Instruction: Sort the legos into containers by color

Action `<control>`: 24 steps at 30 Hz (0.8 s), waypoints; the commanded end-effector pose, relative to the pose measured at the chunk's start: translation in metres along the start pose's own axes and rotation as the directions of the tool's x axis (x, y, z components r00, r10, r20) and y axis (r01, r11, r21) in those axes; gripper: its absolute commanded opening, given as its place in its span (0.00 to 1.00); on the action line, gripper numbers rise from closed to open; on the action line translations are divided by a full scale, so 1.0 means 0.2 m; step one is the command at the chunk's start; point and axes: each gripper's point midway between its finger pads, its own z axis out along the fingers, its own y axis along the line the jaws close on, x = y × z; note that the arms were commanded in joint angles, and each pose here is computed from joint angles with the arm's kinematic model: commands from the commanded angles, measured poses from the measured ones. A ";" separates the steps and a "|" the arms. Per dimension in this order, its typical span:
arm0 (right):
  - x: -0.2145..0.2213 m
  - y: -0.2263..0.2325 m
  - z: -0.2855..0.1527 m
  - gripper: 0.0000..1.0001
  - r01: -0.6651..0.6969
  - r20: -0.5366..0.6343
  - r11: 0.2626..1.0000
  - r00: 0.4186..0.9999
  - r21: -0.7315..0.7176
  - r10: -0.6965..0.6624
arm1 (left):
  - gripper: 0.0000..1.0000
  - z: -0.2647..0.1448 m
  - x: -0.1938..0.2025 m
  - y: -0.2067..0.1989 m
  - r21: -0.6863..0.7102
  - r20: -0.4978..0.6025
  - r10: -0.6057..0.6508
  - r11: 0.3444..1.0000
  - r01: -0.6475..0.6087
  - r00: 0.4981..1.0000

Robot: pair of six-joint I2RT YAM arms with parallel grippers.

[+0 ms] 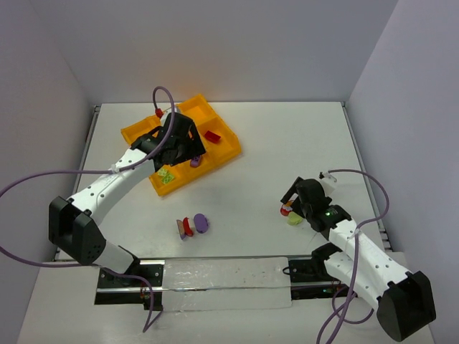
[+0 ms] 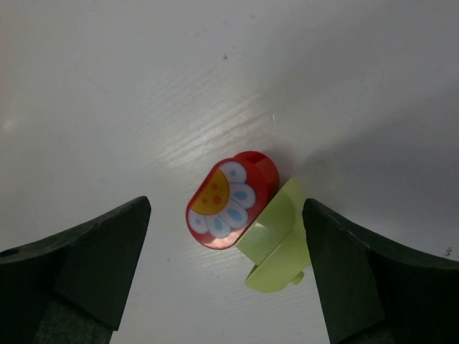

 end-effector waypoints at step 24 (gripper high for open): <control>0.42 0.73 -0.07 0.93 0.259 -0.165 0.883 0.924 -0.392 -0.345 | 0.81 -0.07 -0.02 -0.04 0.049 0.019 0.015 0.999 -0.016 1.000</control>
